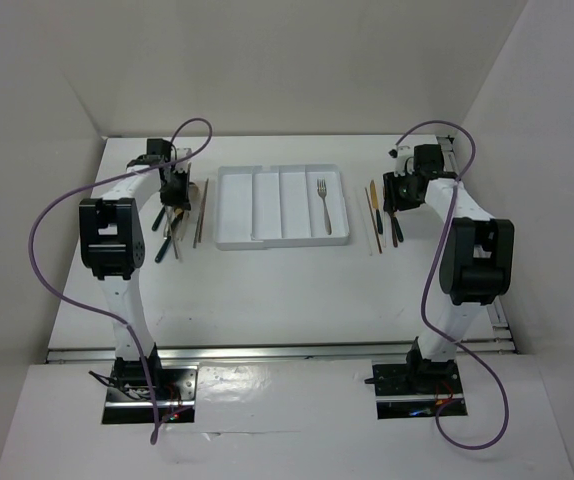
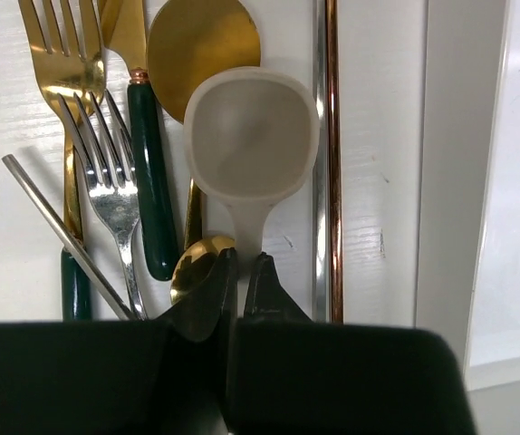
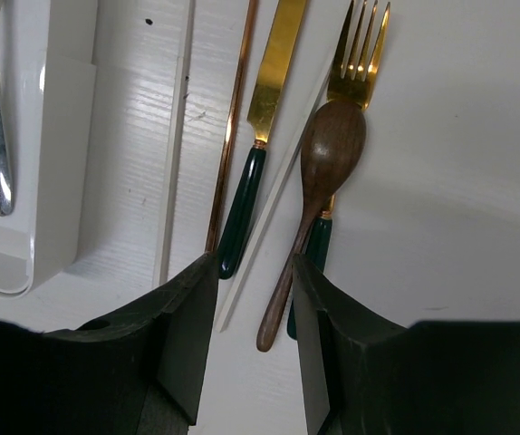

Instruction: Sort the eating utensils into containers

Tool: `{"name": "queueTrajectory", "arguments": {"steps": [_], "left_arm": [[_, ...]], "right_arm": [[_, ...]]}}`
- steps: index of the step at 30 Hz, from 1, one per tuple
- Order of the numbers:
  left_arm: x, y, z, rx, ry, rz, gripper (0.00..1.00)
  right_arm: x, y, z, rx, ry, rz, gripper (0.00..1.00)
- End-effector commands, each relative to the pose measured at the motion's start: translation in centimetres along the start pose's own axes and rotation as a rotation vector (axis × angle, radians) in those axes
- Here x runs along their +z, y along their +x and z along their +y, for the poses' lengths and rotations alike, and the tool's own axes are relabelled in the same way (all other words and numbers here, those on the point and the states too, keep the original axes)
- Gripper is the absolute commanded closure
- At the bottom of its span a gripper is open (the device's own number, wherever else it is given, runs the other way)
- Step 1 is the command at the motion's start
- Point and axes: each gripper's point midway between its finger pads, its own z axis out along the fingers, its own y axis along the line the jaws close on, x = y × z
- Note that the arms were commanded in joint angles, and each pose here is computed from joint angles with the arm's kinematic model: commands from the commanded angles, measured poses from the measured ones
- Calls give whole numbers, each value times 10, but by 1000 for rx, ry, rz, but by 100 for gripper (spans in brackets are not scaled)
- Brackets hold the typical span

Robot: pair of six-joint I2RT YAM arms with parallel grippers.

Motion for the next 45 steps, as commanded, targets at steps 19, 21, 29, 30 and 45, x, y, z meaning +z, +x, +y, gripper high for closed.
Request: {"name": "queueTrajectory", "arguments": {"steps": [19, 21, 29, 30, 45], "left_arm": [[-129, -57, -124, -124, 394, -240, 100], [-125, -49, -132, -162, 390, -215, 100], [-56, -9, -161, -238, 281, -37, 100], [-50, -10, -160, -232, 247, -42, 100], [-18, -33, -133, -155, 45, -106, 91]], "right_arm": [[-5, -21, 0, 35, -8, -54, 59], [-7, -26, 0, 43, -6, -65, 59], [-15, -41, -1, 45, 0, -98, 59], [-17, -39, 0, 45, -1, -96, 59], [-18, -27, -1, 57, 2, -78, 59]]}}
